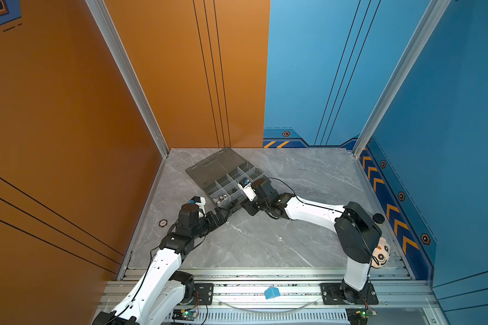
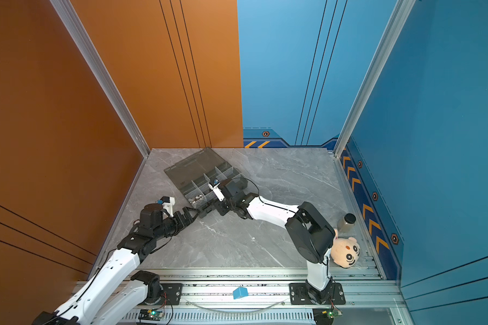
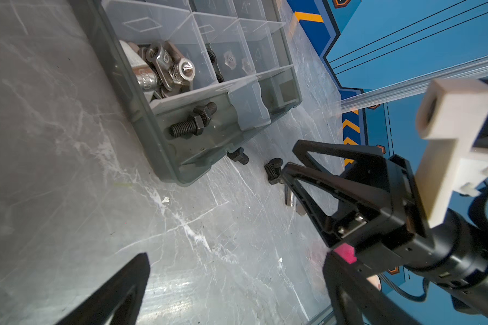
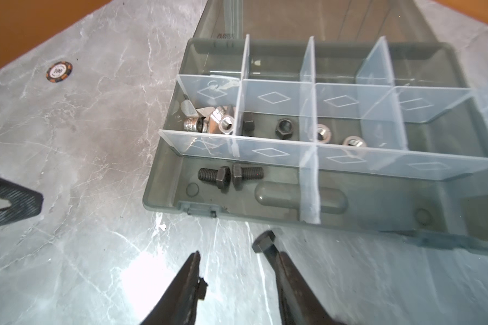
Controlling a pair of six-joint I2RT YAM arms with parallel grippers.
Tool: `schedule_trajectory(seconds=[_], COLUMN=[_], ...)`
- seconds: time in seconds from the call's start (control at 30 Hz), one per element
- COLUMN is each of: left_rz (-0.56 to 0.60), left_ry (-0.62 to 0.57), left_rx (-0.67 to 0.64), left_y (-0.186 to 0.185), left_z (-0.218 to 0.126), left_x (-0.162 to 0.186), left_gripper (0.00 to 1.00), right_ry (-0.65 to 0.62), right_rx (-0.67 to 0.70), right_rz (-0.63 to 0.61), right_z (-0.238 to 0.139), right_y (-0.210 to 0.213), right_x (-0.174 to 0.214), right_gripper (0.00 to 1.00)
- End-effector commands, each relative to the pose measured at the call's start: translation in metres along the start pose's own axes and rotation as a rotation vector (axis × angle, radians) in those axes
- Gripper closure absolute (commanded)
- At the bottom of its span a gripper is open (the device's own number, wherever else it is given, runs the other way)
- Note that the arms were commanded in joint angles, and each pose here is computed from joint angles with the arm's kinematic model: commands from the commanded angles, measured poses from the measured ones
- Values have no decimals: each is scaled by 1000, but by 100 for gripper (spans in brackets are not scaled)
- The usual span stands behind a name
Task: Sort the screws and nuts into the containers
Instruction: 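Carry the black bolt with the right gripper into the box compartment, then open the right gripper to drop the bolt into the compartment, then lower the right gripper around a black bolt beside the box edge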
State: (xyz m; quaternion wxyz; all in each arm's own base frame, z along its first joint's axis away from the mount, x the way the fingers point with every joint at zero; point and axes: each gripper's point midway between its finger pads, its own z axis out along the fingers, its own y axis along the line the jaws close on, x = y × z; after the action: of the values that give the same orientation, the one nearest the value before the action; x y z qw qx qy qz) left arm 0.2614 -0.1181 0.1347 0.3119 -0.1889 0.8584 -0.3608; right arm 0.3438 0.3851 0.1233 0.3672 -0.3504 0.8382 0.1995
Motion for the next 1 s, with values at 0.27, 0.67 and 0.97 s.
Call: schedule_trajectory(seconds=[0.27, 0.67, 0.97], left_rz=[-5, -10, -7], left_ry=[32, 17, 9], left_rx=[-4, -2, -1], left_y=[2, 0, -1], left_z=[1, -2, -3], left_x=[5, 2, 0], left_gripper=[2, 2, 2], right_ry=[-48, -3, 30], right_rx=[-170, -193, -170], right_rz=[-47, -28, 5], right_z=[3, 24, 41], right_y=[-12, -16, -22], right_x=[32, 42, 46], right_gripper=[53, 53, 53])
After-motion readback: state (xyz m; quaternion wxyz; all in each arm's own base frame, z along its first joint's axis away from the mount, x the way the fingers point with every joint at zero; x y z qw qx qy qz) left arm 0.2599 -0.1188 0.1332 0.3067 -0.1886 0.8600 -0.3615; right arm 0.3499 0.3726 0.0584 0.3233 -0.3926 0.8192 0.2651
